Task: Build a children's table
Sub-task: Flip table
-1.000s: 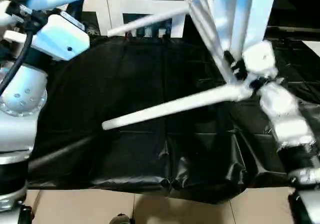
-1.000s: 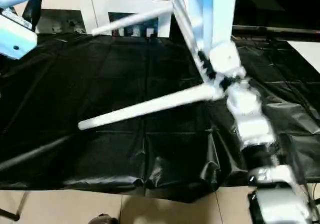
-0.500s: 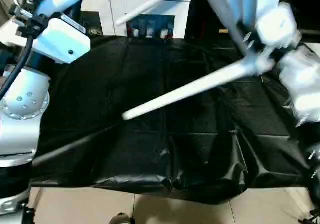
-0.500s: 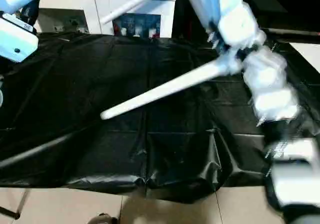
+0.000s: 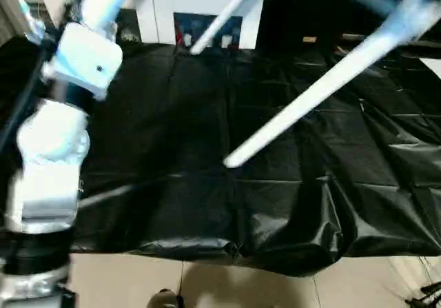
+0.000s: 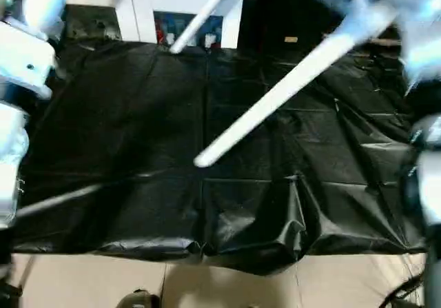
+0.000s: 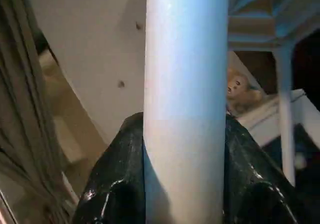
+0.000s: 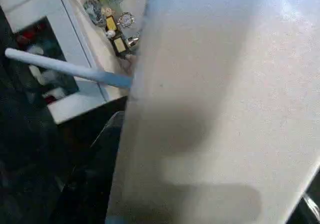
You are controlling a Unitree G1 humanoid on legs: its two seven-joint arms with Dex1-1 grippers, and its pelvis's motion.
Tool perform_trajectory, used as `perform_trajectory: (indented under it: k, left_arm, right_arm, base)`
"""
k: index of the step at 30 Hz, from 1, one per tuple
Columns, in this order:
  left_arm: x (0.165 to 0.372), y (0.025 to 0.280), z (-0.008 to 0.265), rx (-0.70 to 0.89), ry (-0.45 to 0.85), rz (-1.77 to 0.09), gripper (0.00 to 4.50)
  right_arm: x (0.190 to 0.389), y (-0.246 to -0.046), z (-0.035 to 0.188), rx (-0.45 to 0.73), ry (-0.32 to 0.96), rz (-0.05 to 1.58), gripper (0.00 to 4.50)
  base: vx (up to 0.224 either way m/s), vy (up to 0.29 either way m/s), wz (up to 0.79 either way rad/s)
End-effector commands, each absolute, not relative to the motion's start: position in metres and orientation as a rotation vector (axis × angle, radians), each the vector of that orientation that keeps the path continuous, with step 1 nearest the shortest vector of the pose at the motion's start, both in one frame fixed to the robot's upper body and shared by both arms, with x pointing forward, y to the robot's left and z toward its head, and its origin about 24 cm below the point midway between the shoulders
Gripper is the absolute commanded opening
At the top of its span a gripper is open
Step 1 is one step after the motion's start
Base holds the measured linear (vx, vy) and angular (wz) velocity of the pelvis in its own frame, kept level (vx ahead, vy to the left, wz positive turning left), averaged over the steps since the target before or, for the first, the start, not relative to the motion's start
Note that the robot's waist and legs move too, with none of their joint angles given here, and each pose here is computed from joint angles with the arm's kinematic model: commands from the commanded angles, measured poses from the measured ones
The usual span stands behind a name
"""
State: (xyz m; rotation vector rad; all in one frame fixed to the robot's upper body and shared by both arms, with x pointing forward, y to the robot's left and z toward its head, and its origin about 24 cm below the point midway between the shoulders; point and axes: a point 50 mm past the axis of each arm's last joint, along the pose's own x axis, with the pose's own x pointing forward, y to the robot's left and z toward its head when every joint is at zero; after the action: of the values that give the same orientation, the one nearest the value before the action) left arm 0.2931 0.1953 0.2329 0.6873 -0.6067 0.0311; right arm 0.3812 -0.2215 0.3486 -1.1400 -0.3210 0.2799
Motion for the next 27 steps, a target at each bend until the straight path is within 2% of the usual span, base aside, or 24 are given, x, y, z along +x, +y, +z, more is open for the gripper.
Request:
perform_trajectory:
  k: [1,6,13,14,17,19,23,27]
  left_arm:
    - [0.292,0.191,0.235,0.632,-0.627,0.035,1.61]
    - [0.292,0.187,0.211,0.556,-0.548,0.033,1.59]
    - [0.291,0.184,0.181,0.470,-0.426,0.029,1.59]
    - [0.291,0.184,0.177,0.457,-0.413,0.029,1.59]
    - [0.290,0.183,0.166,0.449,-0.382,0.017,1.59]
    - [0.289,0.184,0.163,0.440,-0.373,0.009,1.59]
    - [0.288,0.183,0.159,0.443,-0.360,-0.007,1.59]
    - [0.285,0.182,0.149,0.451,-0.330,-0.043,1.59]
  right_arm:
    - [0.369,-0.188,0.372,-1.364,-0.467,0.399,2.05]
    - [0.366,-0.177,0.396,-1.439,-0.515,0.383,2.05]
    - [0.366,-0.159,0.399,-1.448,-0.543,0.506,2.05]
    - [0.366,-0.155,0.399,-1.446,-0.550,0.529,2.74]
    - [0.365,-0.147,0.403,-1.449,-0.574,0.554,2.72]
    - [0.364,-0.144,0.407,-1.445,-0.581,0.567,3.12]
    - [0.362,-0.142,0.411,-1.442,-0.591,0.580,3.30]
    - [0.359,-0.137,0.412,-1.420,-0.603,0.657,3.72]
  base:
    - [0.000,0.000,0.00]
    - [0.000,0.000,0.00]
    - [0.000,0.000,0.00]
    - [0.000,0.000,0.00]
    - [0.000,0.000,0.00]
    - [0.000,0.000,0.00]
    - [0.000,0.000,0.00]
    - [0.000,0.000,0.00]
